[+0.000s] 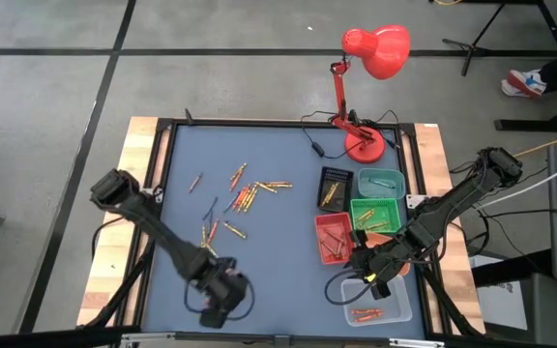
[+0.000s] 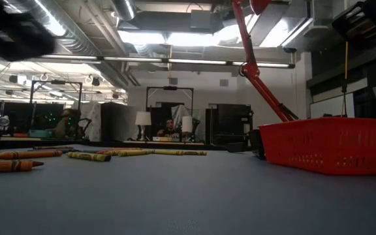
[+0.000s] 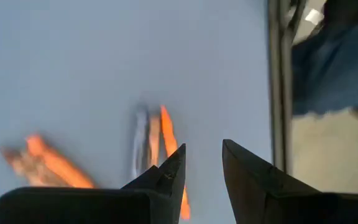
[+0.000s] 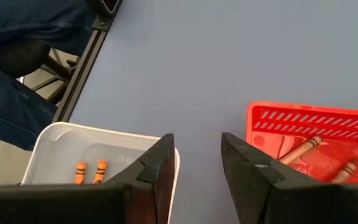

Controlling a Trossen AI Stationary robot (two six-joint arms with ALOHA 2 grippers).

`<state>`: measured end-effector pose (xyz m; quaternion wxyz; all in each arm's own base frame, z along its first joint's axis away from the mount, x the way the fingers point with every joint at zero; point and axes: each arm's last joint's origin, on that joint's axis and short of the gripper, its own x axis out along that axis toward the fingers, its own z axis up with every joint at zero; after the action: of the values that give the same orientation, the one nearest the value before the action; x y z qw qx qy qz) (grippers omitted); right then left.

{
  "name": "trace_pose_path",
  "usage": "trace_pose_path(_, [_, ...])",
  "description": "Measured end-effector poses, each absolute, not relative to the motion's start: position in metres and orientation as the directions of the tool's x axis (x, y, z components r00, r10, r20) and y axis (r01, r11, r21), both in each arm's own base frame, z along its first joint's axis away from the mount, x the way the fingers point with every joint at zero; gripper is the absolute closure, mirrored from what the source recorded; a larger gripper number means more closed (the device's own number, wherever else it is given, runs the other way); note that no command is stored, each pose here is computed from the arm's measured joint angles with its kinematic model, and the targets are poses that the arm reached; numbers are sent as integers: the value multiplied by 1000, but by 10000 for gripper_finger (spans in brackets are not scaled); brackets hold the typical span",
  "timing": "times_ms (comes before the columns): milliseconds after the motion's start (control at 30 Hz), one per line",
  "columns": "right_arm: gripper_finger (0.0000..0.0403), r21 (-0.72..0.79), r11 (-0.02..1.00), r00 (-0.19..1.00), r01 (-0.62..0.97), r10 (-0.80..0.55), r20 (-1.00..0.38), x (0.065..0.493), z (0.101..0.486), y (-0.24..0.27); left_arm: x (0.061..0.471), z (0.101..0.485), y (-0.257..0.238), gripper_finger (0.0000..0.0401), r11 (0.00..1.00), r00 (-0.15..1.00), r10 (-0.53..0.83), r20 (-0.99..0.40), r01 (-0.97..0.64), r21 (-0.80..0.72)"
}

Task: Sort crayons
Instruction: Put the orange crayon into the transparent bin

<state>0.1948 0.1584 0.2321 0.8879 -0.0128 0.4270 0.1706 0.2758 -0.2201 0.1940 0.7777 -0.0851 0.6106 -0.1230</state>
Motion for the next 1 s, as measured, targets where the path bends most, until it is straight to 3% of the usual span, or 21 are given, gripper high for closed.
trace_pose_path(267, [271, 126, 941, 582, -315, 296, -757, 195, 233, 159, 240, 189, -245, 311, 984, 190, -176, -966, 40, -171])
trace_pose_path(533, [271, 139, 938, 602, -318, 313, -735, 197, 235, 160, 226, 166, -238, 311, 991, 153, -110, -982, -62, -121])
trace_pose_path(800, [271, 146, 936, 614, -320, 323, -720, 198, 236, 161, 225, 158, -238, 311, 987, 180, -141, -973, -56, -154])
trace_pose_path(1000, [271, 166, 931, 703, -325, 355, -616, 206, 246, 167, 225, 158, -240, 311, 985, 192, -153, -969, -49, -166])
